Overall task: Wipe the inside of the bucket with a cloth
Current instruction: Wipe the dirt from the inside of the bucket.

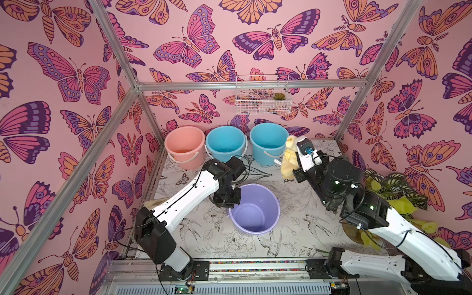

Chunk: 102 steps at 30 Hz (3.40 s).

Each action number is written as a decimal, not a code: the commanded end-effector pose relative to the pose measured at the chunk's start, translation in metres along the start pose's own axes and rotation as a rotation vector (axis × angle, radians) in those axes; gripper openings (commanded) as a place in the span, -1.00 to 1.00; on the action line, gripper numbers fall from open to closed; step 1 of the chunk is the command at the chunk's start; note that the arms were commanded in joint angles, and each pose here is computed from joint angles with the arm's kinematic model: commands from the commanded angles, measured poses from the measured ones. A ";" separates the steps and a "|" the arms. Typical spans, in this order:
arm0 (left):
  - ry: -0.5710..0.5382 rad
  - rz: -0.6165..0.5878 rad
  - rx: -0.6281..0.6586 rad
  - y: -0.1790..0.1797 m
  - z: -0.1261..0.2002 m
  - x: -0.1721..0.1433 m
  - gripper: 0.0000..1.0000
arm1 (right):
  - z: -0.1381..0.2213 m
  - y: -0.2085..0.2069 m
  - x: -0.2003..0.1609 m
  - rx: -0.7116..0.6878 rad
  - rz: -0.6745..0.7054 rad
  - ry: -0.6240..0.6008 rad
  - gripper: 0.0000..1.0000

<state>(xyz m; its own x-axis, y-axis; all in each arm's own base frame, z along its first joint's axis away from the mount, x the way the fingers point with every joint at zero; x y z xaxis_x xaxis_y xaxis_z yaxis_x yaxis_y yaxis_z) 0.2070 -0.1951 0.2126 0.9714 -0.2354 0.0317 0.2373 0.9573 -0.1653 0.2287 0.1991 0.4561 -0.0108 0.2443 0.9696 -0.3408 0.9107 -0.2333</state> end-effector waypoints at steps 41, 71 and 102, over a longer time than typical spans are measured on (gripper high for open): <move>-0.213 -0.056 -0.045 -0.011 0.031 0.017 -1.00 | -0.005 0.136 -0.119 0.614 0.004 0.340 -1.00; -0.210 -0.167 -0.126 -0.031 0.014 0.008 -1.00 | -0.106 0.206 -0.287 0.957 0.960 0.282 -1.00; -0.205 -0.141 -0.029 -0.019 -0.001 0.010 -1.00 | -0.024 0.174 -0.323 1.273 0.810 0.759 -1.00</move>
<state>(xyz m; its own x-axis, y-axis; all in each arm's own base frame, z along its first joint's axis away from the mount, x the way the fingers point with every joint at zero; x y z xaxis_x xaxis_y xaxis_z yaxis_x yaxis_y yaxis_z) 0.2118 -0.2155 0.2200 0.9130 -0.3128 0.2619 0.3654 0.9125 -0.1840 0.2272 0.2820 0.0924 -0.3178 0.9355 0.1542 -0.9294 -0.2752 -0.2461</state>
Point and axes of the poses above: each gripper's point midway between its finger pads, its own z axis back along the fingers, its own y axis along the line the jaws close on, x = y × z, the point moved 3 cm from there along z, back along the fingers, and after that the axes turned 8 degrees about -z, right-handed, at the moved point
